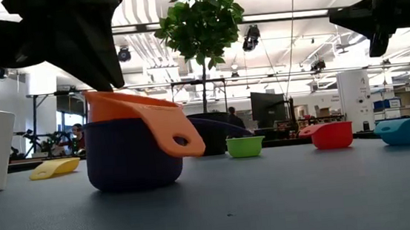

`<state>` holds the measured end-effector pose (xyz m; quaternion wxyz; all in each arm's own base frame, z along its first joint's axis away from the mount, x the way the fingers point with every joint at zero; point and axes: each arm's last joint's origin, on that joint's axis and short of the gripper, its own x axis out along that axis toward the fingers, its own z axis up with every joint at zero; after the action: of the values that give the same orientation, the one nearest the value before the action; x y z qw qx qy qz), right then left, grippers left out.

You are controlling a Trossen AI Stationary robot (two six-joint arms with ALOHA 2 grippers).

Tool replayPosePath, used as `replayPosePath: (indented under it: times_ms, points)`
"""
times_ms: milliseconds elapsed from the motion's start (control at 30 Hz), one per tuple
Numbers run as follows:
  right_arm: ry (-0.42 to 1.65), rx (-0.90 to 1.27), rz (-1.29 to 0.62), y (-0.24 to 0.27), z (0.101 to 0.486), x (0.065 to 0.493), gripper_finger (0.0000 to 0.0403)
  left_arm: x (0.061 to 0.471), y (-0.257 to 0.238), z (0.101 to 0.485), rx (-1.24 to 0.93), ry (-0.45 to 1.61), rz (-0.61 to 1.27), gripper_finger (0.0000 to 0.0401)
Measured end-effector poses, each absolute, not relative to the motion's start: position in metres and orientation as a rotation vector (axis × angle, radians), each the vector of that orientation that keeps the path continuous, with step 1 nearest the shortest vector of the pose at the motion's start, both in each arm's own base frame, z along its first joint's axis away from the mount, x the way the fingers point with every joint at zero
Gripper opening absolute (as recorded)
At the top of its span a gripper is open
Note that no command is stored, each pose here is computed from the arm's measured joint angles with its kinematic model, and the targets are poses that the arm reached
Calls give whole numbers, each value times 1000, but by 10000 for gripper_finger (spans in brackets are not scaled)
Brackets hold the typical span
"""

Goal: Nest measuring cups in basket
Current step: Stack the orange measuring cup on top of the violet measuring cup

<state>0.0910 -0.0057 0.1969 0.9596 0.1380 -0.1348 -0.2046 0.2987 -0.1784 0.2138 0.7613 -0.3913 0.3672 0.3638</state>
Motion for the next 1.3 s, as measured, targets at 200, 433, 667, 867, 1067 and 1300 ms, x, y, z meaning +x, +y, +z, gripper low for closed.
replayPosePath:
  times_ms: [200, 433, 667, 867, 1067, 1300]
  points:
    - [-273, 280, -414, -6, 197, 91, 9, 295, -178, 214, -871, 898, 783, 52]
    - [-273, 280, -414, -6, 197, 91, 9, 290, -174, 233, -704, 992, 758, 52]
    - [-275, 281, -416, -6, 197, 91, 9, 322, -196, 260, -277, 912, 223, 49]
    - [-276, 281, -420, -6, 197, 91, 9, 347, -208, 253, 23, 948, -31, 9]
    - [-276, 280, -422, -6, 197, 91, 9, 364, -211, 248, 151, 1015, -140, 1]
    - [-271, 256, -427, -6, 197, 91, 9, 385, -224, 238, 280, 1177, -170, 0]
